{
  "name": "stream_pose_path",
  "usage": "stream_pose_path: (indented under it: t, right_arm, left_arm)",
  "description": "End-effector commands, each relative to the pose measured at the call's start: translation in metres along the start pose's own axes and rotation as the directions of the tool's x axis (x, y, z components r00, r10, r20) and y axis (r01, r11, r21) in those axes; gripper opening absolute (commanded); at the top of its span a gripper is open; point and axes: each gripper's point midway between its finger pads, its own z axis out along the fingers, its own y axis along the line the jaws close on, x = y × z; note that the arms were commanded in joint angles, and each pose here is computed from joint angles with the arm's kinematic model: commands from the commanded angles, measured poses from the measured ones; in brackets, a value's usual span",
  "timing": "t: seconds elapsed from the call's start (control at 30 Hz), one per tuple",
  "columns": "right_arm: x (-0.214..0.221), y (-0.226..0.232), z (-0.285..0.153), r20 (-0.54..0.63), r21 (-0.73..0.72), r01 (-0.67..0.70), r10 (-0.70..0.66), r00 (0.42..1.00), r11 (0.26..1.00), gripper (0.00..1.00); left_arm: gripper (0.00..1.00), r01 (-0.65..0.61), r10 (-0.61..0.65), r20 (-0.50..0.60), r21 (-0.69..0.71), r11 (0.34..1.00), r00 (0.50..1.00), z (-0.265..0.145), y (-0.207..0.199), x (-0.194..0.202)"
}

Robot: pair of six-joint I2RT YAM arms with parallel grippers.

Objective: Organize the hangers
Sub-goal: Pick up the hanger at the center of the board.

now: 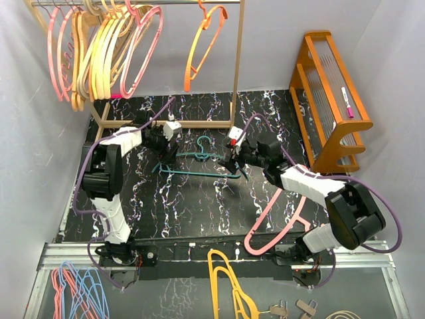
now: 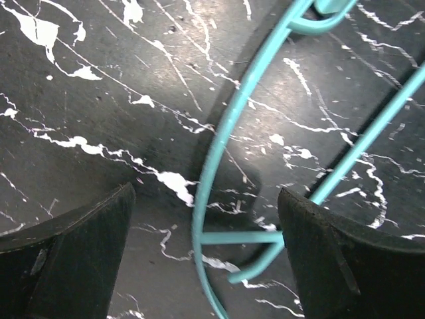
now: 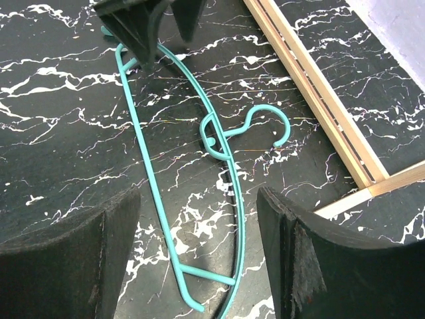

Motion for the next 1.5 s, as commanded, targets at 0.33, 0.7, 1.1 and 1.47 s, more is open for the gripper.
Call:
stream_pose_path:
  t: [0.33, 0.7, 1.1, 1.47]
  right_arm:
    - [-0.021, -0.011, -0.007, 0.075, 0.077, 0.031, -0.037, 0.996, 0.997, 0.74]
    - [-0.003, -0.011, -0.002, 0.051, 0.089, 0.008, -0.013, 0.999, 0.996, 0.98]
    - [0.045, 0.028, 0.013, -0.096, -0.173, 0.026, -0.043, 0.994, 0.985, 0.98]
    - [0.073, 0.074, 0.039, -0.181, -0.374, -0.047, -0.024, 0.983, 0.926, 0.99]
  left_arm:
    - [0.42, -0.08, 0.094, -0.091, 0.139, 0.987, 0.991, 0.008, -0.026, 0.038]
    - [0.02, -0.169, 0.193, -0.17, 0.149, 0.974, 0.966, -0.002, -0.06, 0.082]
    - [0.0, -0.24, 0.234, -0.056, -0.225, 0.944, 0.971, -0.058, -0.052, 0.042]
    - [0.0, -0.206, 0.218, 0.013, -0.28, 0.938, 0.976, -0.091, -0.06, 0.014]
